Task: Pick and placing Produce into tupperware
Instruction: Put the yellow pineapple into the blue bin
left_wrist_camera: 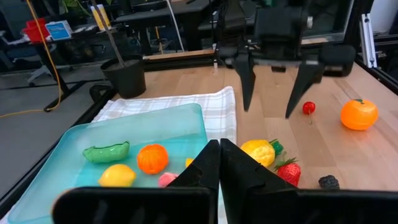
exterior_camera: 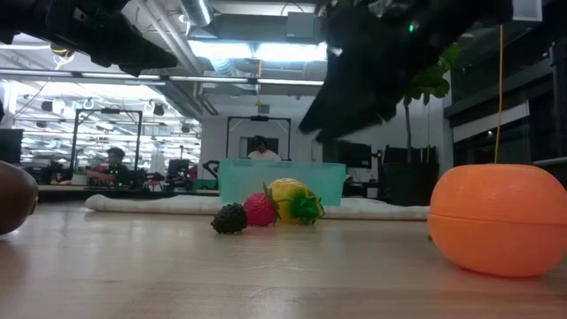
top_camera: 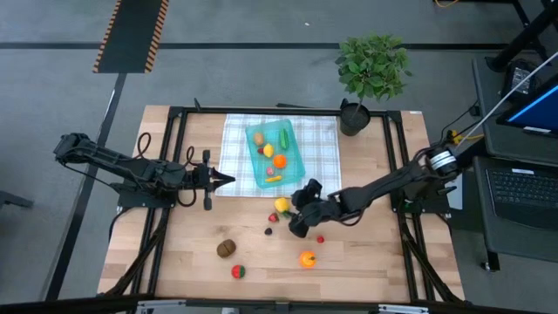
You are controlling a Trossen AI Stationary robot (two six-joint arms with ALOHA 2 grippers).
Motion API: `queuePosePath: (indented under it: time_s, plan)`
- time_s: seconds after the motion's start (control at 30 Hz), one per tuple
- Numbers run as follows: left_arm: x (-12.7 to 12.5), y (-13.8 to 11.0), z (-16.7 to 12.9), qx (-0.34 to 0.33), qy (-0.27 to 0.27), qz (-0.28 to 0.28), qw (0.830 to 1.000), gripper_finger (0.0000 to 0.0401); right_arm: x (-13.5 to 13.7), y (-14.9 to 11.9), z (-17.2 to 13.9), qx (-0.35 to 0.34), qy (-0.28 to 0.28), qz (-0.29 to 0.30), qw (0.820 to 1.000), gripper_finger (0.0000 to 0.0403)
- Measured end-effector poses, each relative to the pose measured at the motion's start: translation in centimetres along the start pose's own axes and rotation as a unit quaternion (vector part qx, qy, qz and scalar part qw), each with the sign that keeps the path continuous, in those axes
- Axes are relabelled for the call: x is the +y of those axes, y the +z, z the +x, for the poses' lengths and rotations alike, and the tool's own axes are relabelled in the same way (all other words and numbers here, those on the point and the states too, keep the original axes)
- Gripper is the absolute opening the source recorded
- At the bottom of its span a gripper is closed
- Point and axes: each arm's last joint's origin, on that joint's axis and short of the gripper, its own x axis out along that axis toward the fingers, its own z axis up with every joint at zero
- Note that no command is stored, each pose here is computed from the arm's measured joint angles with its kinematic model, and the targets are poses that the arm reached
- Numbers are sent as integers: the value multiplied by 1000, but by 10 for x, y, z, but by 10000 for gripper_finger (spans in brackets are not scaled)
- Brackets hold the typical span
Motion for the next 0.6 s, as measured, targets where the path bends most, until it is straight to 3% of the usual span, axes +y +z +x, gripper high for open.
queuePosePath:
  time_s: [0.23, 0.6]
  plan:
    - [0, 0, 0, 1, 0, 0, 1000, 6, 2, -13, 16, 23, -5, 36, 999, 291]
    - [0, 0, 0, 1, 0, 0, 1000, 34, 9, -38, 48, 40, 3, 34, 999, 291]
